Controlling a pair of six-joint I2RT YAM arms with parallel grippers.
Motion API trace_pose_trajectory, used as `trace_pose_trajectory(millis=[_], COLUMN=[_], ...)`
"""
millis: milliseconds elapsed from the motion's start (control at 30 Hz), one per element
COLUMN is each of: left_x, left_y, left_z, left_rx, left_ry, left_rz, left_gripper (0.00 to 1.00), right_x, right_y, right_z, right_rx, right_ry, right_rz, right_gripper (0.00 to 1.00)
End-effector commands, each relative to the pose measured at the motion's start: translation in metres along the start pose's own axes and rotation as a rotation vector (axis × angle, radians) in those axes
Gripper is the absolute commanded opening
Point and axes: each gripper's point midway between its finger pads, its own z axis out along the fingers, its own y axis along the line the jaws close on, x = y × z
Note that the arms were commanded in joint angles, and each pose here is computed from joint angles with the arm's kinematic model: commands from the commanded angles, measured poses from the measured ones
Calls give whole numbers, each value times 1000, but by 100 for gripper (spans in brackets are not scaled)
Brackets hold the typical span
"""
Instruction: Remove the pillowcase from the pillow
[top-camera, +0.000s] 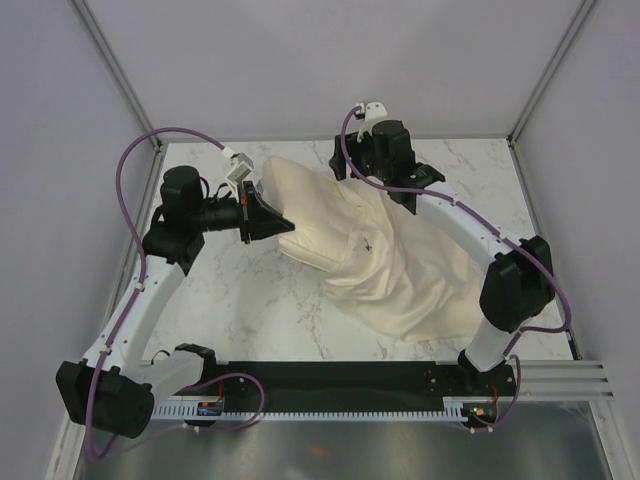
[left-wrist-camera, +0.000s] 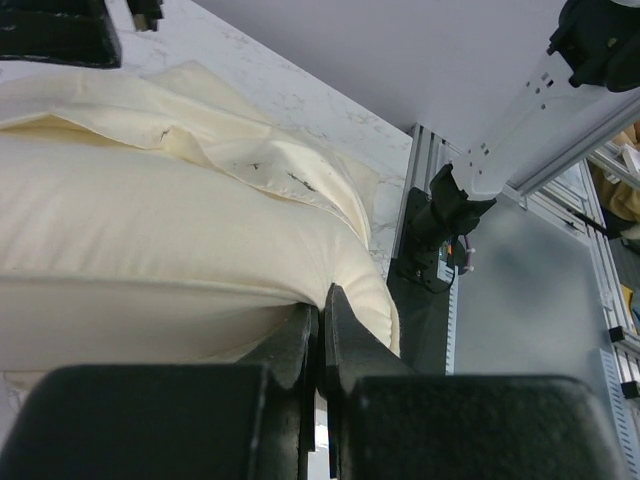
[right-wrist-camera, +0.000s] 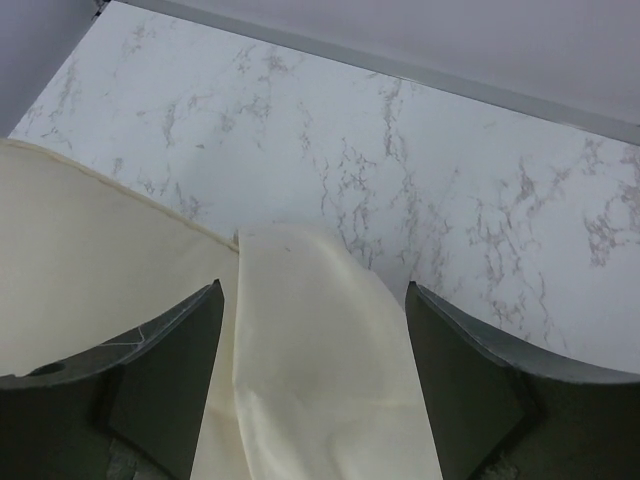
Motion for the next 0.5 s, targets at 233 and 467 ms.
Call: trace_pose_trajectory(millis=[233, 467], left_x=[-32, -33], left_y=[-25, -25], left_z=[-5, -6], left_rx=[92, 76], left_ry=[-46, -53], left_rz=[184, 195], left_gripper=[2, 2], right_x=[131, 137], right_y=[39, 18], right_z=[38, 34], right_rx=[-291, -207], right_ry=[330, 335], right_rz=[107, 106], right_gripper=[52, 0])
